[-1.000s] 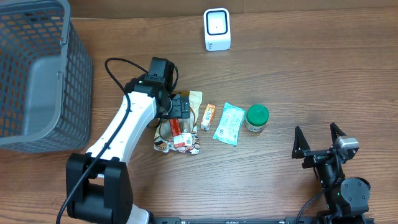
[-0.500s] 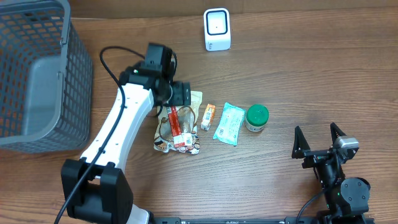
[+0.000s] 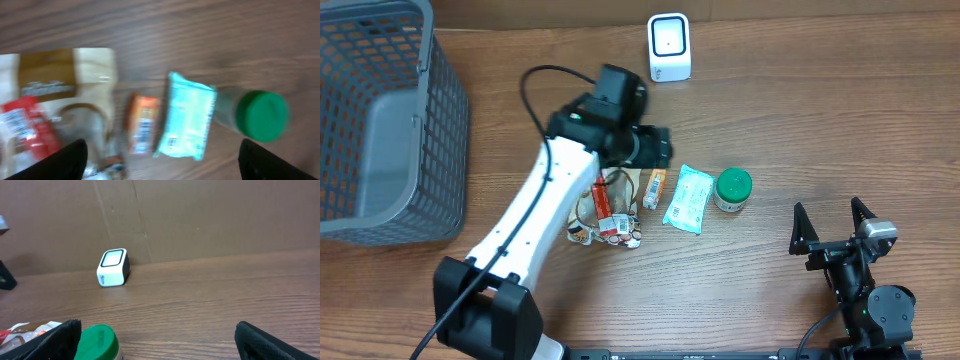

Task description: Scan the item barcode

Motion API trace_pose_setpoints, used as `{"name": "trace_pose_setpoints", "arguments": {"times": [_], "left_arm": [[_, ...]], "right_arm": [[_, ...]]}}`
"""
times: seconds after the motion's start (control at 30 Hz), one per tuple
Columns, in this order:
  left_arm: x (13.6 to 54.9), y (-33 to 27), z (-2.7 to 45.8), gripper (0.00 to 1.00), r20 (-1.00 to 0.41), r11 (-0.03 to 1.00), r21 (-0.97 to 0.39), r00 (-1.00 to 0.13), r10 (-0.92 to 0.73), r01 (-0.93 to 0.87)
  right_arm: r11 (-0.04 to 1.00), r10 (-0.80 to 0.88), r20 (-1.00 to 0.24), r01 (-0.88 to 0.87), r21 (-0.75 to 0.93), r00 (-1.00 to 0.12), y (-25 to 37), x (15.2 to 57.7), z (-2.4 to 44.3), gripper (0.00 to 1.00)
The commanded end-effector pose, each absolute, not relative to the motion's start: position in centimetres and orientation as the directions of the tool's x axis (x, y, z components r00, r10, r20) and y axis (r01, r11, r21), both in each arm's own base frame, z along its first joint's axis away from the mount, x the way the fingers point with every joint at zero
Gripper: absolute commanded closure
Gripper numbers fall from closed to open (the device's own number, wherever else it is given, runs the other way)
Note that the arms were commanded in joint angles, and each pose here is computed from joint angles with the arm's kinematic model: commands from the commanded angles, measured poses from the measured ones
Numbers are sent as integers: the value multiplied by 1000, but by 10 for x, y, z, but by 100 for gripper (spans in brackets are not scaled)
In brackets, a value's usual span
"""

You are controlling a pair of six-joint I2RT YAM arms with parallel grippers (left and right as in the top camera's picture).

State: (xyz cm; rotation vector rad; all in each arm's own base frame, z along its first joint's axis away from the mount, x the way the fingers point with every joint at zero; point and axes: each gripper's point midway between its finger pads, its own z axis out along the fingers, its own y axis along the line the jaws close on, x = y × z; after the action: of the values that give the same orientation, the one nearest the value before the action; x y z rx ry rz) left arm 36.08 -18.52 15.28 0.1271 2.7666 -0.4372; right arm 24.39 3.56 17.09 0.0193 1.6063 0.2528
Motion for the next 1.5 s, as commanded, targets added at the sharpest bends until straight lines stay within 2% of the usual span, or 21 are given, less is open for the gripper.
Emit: {"name": "trace_pose_setpoints", "arguments": {"times": [0.0,0.03,0.17,0.43,0.57,0.8,1.07,1.23,1.47], "left_arm": [[348,-224,151,4,-346,926,-320,-935,81,199],[347,-235,154,0,-367,917,-326,-925,100,228],[339,-275,163,0,-432,882,-345,-888,156,323],[339,-274,157,0,-423,930,-309,-905,54,200],[345,-238,161,0,-393,955,-275,-920,-3,114],[350,-134,167,0,-319,975,-194,-933,-164,-105],[352,-37,167,0,-270,929,-155,-890,-367,-336],[352,-11,166,0,-263,901,-152,-862,-433,-406],[352,-8,166,0,-264,898,-153,-859,-439,-412]], "right_arm": [[976,163,-985,-134,169,-54,34,245,168,0],[976,163,-985,-134,169,-54,34,245,168,0],[977,163,-985,-133,169,-54,34,245,168,0],[977,163,-985,-133,169,-54,34,245,168,0],[977,163,-985,-133,169,-54,34,245,168,0],[976,163,-985,-134,169,-54,34,245,168,0],[976,163,-985,-134,169,-54,34,245,168,0],[976,163,-985,-134,169,-54,34,245,168,0],[977,163,-985,-133,169,-54,34,245,168,0]]}}
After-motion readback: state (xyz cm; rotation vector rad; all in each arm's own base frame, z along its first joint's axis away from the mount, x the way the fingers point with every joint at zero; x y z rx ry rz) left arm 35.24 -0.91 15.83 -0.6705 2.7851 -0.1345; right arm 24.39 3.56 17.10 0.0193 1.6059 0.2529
